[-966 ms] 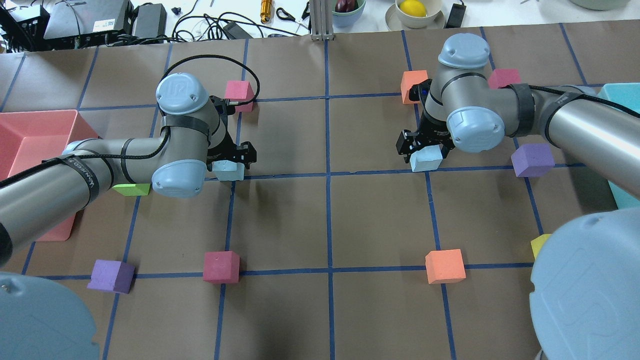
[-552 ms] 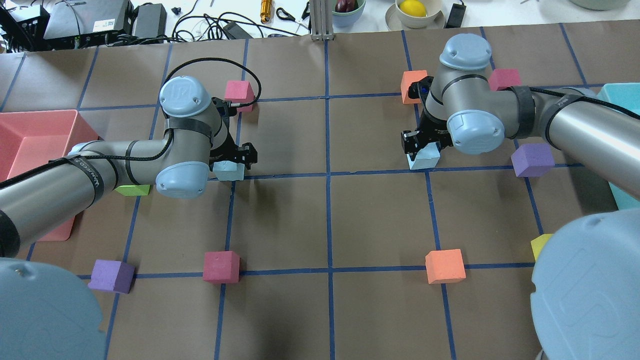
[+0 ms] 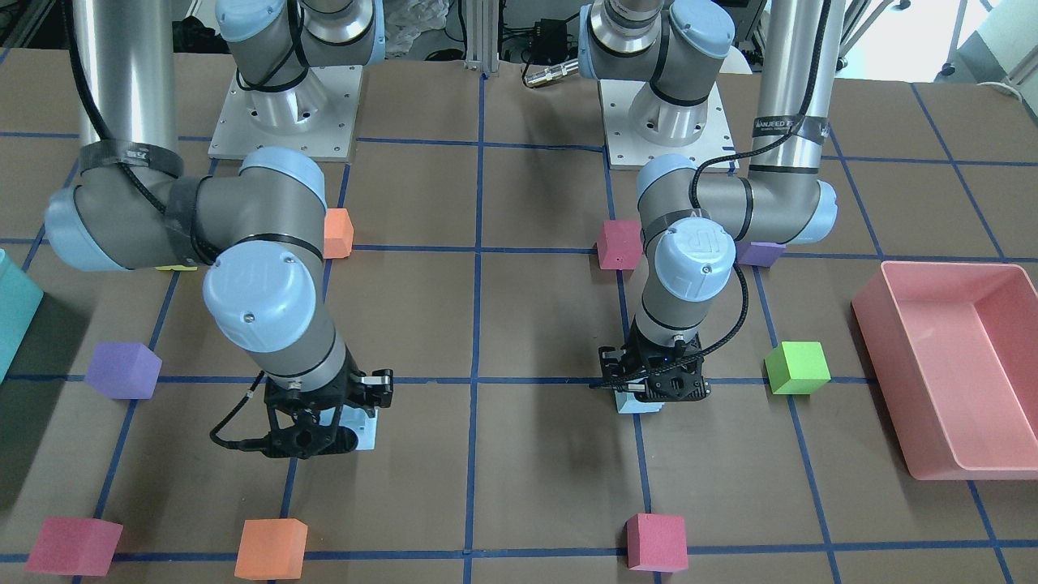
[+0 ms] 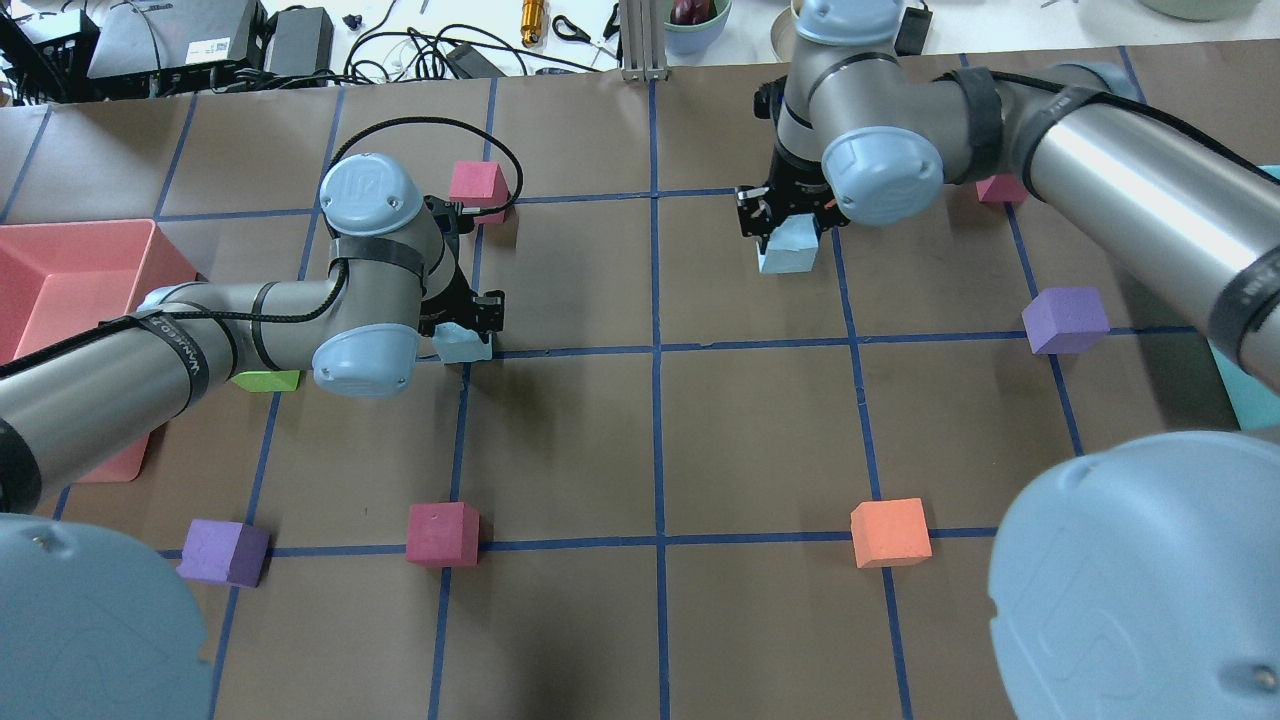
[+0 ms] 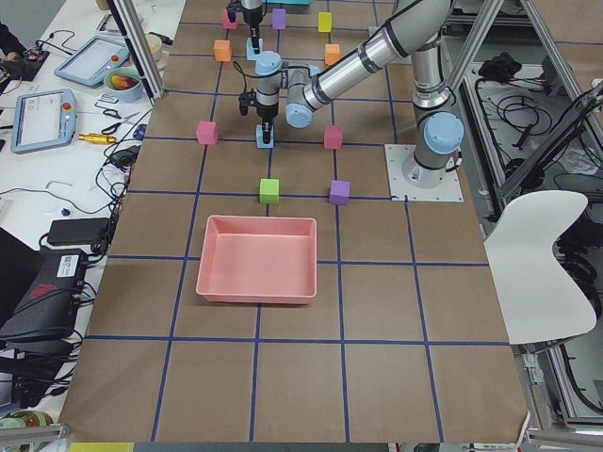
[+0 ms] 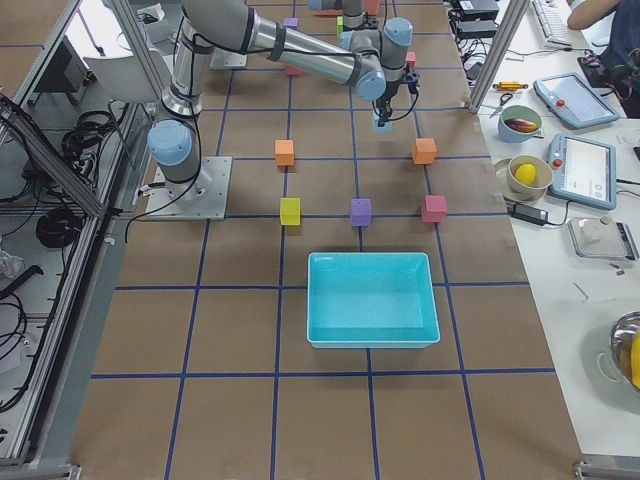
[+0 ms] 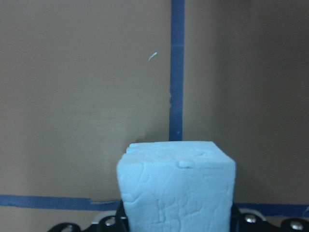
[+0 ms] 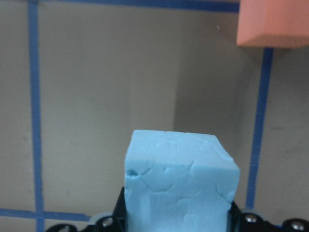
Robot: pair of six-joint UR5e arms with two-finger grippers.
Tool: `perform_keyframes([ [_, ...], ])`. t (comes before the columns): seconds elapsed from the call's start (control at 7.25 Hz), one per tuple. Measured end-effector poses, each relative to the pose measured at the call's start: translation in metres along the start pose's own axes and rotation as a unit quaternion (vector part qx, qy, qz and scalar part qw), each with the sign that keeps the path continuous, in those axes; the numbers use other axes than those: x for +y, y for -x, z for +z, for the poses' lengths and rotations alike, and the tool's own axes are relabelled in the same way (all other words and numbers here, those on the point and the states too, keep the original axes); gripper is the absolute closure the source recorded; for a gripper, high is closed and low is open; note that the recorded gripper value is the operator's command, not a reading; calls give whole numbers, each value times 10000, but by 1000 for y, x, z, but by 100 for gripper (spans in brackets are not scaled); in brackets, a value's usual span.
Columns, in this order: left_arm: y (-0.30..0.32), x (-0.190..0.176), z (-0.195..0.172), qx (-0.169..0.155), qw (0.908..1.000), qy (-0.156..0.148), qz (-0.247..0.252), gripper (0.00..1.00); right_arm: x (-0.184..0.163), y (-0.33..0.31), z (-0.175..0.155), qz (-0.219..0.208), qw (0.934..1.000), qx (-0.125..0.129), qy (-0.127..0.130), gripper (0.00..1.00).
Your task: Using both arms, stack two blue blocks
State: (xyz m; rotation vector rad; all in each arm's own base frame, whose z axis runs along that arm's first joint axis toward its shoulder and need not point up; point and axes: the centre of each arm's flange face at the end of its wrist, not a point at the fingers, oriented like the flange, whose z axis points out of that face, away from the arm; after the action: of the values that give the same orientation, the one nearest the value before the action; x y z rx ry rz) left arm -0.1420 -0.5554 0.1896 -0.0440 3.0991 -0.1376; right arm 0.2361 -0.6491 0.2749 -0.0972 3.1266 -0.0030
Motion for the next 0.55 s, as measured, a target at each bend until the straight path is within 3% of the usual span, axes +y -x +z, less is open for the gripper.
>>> perform_keyframes([
  [0.28,1,-1,-10,-48,9999,-96,13,100,-41,67,14,161,9998,-62,-124,100],
  [0.55,5,-6,-25,-224,9995,-234,41,100,-58,104,36,228,9996,-91,-134,100],
])
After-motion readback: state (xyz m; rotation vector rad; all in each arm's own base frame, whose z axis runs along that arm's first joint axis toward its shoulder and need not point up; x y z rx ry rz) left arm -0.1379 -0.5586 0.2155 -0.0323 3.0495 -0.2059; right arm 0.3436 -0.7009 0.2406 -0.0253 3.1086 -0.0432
